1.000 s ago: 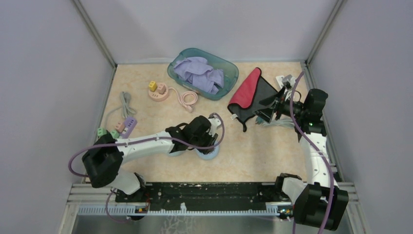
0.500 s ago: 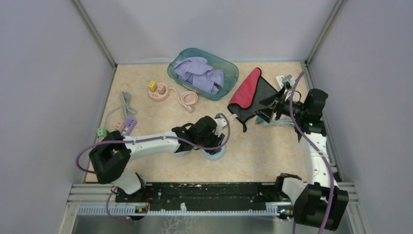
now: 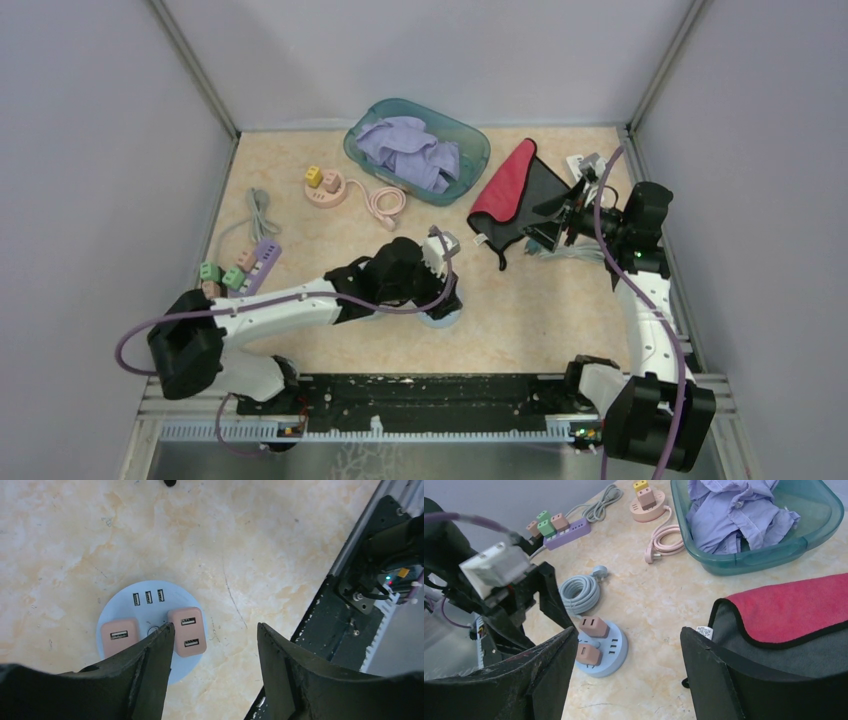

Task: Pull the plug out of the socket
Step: Move the socket to the center of the board.

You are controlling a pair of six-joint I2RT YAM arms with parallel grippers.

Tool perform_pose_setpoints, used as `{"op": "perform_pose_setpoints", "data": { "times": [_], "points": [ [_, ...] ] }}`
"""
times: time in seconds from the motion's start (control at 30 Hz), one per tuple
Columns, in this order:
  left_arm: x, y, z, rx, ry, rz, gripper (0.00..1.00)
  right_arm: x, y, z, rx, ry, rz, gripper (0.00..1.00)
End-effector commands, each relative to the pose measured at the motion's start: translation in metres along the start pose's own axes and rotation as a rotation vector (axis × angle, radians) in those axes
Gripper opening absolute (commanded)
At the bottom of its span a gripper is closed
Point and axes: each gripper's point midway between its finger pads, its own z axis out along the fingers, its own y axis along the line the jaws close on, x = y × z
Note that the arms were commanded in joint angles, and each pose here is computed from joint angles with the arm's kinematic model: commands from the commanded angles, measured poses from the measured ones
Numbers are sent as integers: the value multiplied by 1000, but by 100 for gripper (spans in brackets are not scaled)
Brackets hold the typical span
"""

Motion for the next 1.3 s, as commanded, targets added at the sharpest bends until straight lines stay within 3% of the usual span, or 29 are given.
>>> {"op": "perform_pose_setpoints", "data": {
  "times": [0.0,0.33,0.63,0.87,1.03,1.27],
  "points": [
    [-32,-19,-23,91,-189,39,68,-7,3,2,-20,-9,-60,75],
    [-57,-16,-53,71,-381,37,71,-6,6,3,-42,-15,-68,75],
    [-63,75,-121,-436,-605,51,100,-4,4,3,-42,-16,-65,75],
    [-43,144,-190,-801,-788,144,100,-2,-1,4,-17,-11,-76,75],
    [-10,201,-218,-969,-831,13,100,8,-5,10,14,14,-130,75],
    [19,237,-231,-1128,-805,15,100,46,11,50,-29,117,-268,76]
  ]
}}
